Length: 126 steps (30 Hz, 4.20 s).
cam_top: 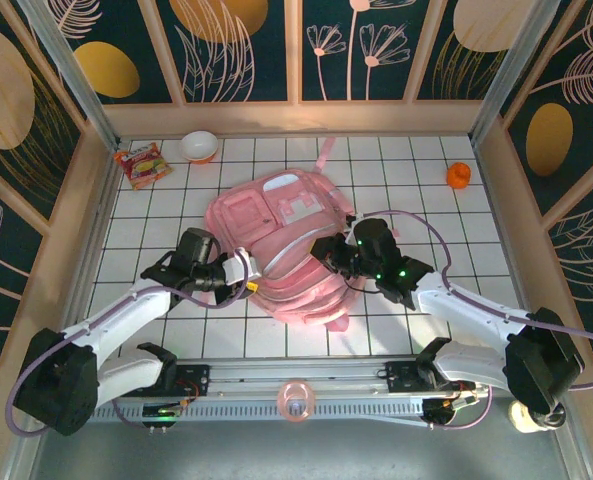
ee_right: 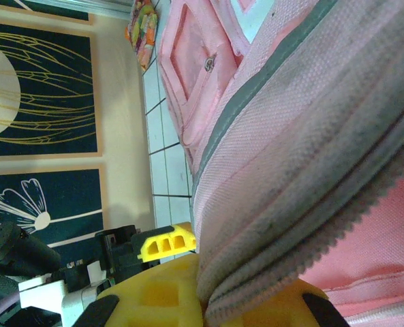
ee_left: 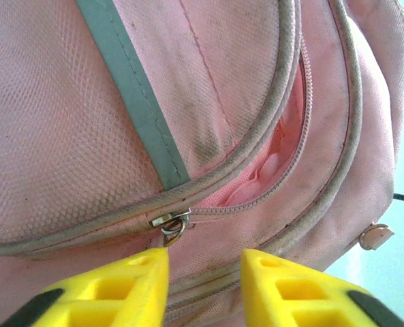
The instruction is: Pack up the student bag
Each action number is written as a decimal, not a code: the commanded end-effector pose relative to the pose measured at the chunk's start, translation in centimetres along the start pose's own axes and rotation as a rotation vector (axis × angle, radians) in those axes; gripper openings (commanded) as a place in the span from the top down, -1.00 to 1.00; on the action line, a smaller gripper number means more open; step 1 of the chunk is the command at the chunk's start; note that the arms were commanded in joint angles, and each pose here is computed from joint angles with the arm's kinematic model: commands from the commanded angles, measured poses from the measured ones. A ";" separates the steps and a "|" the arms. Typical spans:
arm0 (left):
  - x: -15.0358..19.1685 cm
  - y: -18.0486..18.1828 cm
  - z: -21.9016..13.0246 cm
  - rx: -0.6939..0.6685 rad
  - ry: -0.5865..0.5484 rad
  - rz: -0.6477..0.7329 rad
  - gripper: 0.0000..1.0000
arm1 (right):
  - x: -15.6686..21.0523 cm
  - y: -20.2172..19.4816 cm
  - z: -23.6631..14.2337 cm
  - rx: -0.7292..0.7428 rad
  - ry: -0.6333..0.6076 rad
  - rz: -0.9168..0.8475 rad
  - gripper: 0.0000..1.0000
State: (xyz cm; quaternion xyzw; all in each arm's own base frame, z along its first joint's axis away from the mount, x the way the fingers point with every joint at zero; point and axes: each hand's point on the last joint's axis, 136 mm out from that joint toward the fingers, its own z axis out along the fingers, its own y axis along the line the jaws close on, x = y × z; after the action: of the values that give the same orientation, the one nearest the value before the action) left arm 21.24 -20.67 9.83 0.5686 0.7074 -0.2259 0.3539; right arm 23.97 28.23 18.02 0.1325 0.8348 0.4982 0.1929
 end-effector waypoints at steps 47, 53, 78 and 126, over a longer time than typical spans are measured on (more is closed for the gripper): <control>-1.1 3.5 -1.8 -0.285 0.013 -0.069 -0.98 | -2.1 8.4 -1.6 -0.225 -0.008 -0.132 0.92; -0.9 2.9 -1.0 -0.244 0.004 0.022 -0.90 | -2.9 9.3 -1.5 -0.238 -0.005 -0.142 0.92; -1.3 -0.3 1.1 -0.006 -0.045 -0.112 0.47 | -3.5 8.6 -1.2 -0.222 -0.035 -0.116 0.92; -5.8 -4.0 -0.2 0.182 -0.200 -0.200 1.00 | -3.7 4.2 1.4 -0.155 -0.072 -0.031 0.98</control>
State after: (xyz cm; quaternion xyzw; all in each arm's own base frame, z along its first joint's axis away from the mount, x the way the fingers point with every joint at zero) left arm 19.69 -23.76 11.43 0.4854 0.7380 -0.3192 0.3434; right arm 27.29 29.37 21.60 0.1248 0.8007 0.5437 0.2186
